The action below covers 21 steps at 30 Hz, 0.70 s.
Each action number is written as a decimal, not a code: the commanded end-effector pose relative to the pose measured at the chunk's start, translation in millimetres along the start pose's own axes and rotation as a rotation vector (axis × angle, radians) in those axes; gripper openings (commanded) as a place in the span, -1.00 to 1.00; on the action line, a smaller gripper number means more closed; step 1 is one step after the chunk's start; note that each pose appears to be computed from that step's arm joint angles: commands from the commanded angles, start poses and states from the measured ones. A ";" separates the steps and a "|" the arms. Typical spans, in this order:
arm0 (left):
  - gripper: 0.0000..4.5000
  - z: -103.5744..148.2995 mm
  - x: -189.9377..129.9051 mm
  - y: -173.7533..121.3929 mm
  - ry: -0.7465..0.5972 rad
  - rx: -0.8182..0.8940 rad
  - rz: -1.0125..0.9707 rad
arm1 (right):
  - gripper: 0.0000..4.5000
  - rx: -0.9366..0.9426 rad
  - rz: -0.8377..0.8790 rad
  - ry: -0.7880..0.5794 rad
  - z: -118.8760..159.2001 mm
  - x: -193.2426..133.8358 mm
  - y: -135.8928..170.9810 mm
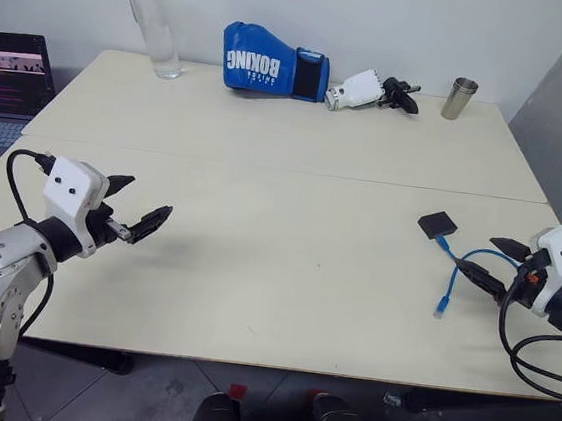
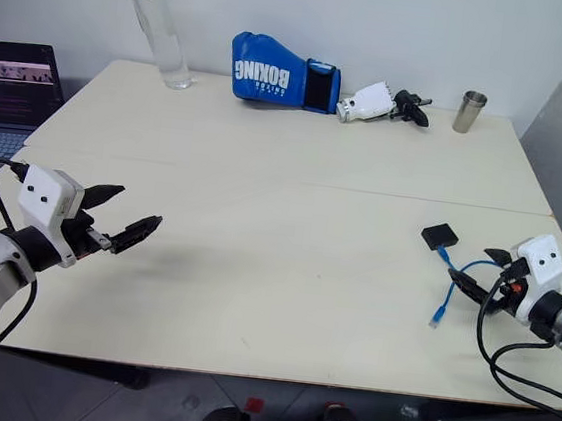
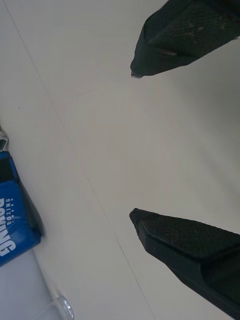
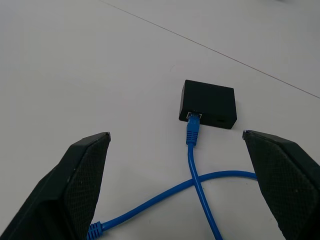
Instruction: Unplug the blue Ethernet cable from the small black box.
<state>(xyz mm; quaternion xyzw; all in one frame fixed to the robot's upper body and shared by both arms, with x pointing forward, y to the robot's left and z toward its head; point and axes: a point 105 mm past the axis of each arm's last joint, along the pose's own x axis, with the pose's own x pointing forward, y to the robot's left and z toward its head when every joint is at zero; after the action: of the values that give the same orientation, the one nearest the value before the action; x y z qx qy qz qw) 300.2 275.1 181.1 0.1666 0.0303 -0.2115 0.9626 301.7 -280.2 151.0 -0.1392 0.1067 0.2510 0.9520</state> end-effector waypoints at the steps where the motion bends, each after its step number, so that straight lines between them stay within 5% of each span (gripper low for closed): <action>1: 0.98 16.6 -6.4 5.9 -0.044 0.041 0.001 | 1.00 -0.034 -0.028 -0.041 17.7 -7.1 -9.6; 21: 0.98 35.5 9.0 -21.3 -0.031 0.117 -0.164 | 1.00 -0.028 -0.023 0.008 17.8 -21.4 -15.0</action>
<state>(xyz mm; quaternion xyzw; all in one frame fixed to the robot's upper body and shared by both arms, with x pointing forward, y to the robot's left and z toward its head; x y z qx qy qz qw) 300.0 246.4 189.2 0.1996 0.0447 -0.2882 0.9355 295.3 -293.6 159.9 -0.1441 0.1273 0.2461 0.9500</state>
